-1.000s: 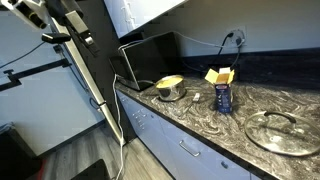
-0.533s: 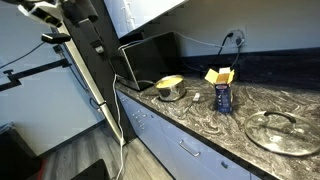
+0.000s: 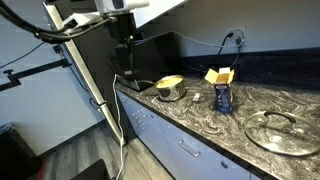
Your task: Pour the contents from the blue box into the pot
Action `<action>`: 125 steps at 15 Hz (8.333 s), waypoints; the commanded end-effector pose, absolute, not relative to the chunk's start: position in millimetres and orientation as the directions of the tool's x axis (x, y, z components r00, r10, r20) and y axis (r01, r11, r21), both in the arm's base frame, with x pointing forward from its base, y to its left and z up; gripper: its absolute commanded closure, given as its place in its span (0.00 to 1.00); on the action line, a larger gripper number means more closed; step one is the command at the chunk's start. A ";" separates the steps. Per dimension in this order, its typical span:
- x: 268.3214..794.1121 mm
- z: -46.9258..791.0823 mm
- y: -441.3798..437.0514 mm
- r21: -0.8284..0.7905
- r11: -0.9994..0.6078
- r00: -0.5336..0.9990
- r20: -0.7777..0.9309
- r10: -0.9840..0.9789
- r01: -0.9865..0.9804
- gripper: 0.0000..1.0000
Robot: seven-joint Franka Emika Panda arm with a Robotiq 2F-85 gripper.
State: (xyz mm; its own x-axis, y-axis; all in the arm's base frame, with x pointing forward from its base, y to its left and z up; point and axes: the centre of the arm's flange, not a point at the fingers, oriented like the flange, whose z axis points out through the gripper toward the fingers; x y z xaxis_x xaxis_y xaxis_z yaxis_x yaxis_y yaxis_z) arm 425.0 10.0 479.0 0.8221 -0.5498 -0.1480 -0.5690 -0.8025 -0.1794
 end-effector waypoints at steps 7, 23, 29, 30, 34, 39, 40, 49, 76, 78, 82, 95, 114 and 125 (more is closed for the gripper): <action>440.2 410.4 -19.8 -0.233 -0.599 0.641 -0.339 -0.689 -0.766 0.00; 494.3 334.3 -97.2 -0.299 0.135 0.119 -0.696 -0.709 -0.945 0.00; 508.7 284.6 -94.9 -0.233 0.478 -0.092 -0.821 -0.564 -0.847 0.00; 509.0 276.5 -95.5 -0.214 0.531 -0.119 -0.843 -0.525 -0.820 0.00; 497.6 268.2 -100.2 -0.187 0.586 -0.143 -0.870 -0.471 -0.788 0.00; 480.0 264.7 -110.5 -0.097 0.661 -0.286 -0.848 -0.446 -0.744 0.00; 474.7 260.6 -117.2 -0.071 0.694 -0.339 -0.834 -0.436 -0.717 0.00; 485.1 212.3 -143.0 0.199 0.870 -0.519 -0.851 -0.075 -0.452 0.00; 558.7 157.5 -128.2 -0.076 0.923 -0.308 -0.929 -0.203 -0.378 0.00; 564.3 155.1 -125.8 -0.086 0.908 -0.312 -0.923 -0.227 -0.409 0.00; 572.7 149.5 -124.0 -0.103 0.880 -0.313 -0.910 -0.271 -0.463 0.00; 570.1 156.9 -125.4 -0.108 0.813 -0.298 -0.896 -0.329 -0.573 0.81; 537.6 343.9 -58.1 -0.028 0.336 -0.230 -0.677 -0.699 -0.941 0.86; 569.9 369.0 26.4 -0.188 0.246 -0.143 -0.436 -0.888 -0.951 0.61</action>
